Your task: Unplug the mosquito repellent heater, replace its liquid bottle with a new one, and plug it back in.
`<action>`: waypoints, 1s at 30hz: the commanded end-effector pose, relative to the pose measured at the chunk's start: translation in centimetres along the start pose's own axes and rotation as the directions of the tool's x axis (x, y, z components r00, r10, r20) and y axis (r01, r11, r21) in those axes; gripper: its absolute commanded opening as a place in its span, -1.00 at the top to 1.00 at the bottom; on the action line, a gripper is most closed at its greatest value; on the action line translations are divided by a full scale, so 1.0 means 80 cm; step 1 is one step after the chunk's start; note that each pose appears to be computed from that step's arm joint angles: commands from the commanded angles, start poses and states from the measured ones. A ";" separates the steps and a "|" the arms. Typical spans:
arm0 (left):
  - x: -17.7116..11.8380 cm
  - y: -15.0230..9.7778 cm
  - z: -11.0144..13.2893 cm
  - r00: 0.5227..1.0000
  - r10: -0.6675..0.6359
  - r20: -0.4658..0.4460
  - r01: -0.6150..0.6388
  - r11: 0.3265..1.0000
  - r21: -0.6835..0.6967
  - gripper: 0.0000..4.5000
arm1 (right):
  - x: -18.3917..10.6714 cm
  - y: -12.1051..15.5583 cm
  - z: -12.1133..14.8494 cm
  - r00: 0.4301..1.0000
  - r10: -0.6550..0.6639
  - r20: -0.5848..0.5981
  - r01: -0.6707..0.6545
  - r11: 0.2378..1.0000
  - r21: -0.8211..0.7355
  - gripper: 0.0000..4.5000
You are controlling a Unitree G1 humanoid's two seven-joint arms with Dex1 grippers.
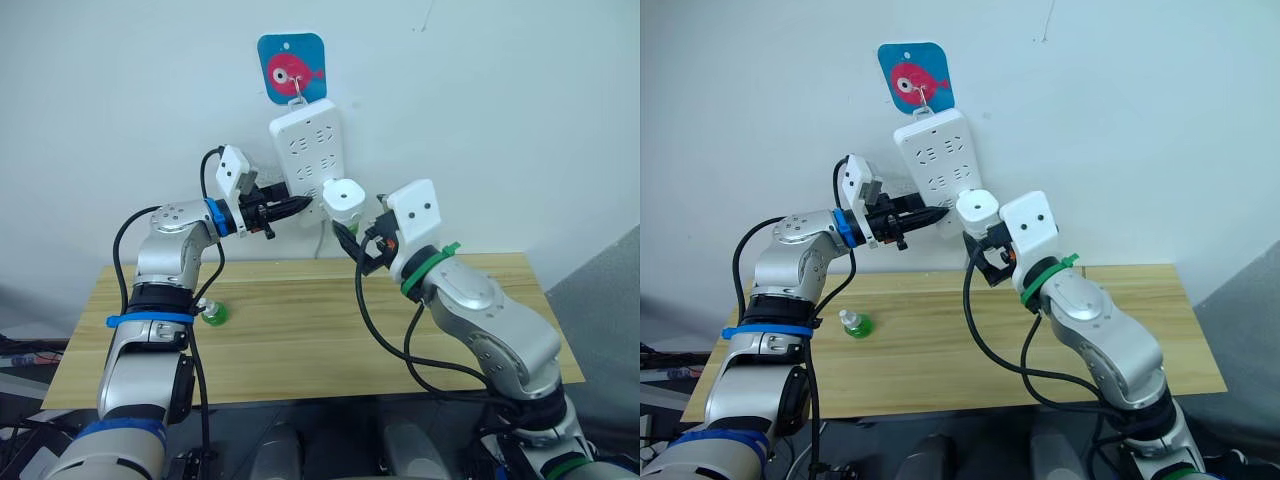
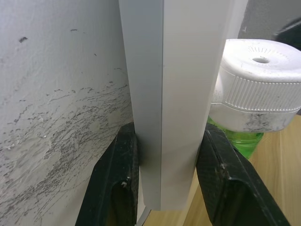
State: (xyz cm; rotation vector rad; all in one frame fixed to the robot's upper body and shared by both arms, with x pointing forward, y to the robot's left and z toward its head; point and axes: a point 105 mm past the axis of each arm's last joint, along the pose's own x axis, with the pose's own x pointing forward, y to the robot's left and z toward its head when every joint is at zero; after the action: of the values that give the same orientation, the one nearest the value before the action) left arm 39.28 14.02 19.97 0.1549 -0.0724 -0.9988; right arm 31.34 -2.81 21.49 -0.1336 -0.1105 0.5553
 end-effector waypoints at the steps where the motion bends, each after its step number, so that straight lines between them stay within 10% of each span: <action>1: 0.006 -0.008 0.020 0.999 -0.026 0.039 0.024 0.998 0.055 0.42 | 0.011 0.000 0.015 0.998 -0.015 0.064 0.015 1.000 -0.003 -1.00; 17: 0.005 -0.011 0.020 0.999 -0.036 0.036 0.034 0.997 0.062 0.42 | 0.046 0.002 0.013 0.996 0.008 0.093 -0.012 0.999 0.050 -1.00; 23: 0.004 -0.010 0.020 0.999 -0.030 0.039 0.027 0.997 0.071 0.42 | 0.048 0.000 0.017 0.994 0.010 0.106 -0.016 0.998 0.058 -0.32; 30: 0.005 -0.008 0.020 0.999 -0.010 0.045 0.006 0.997 0.080 0.42 | 0.038 0.000 0.018 0.996 0.023 0.092 -0.025 0.999 0.026 -0.32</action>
State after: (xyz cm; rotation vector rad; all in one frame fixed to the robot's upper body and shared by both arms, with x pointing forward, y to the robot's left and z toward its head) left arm 39.10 13.83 20.01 0.1545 -0.0858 -1.0005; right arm 34.53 -0.88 21.35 -0.0909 -0.1214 0.5790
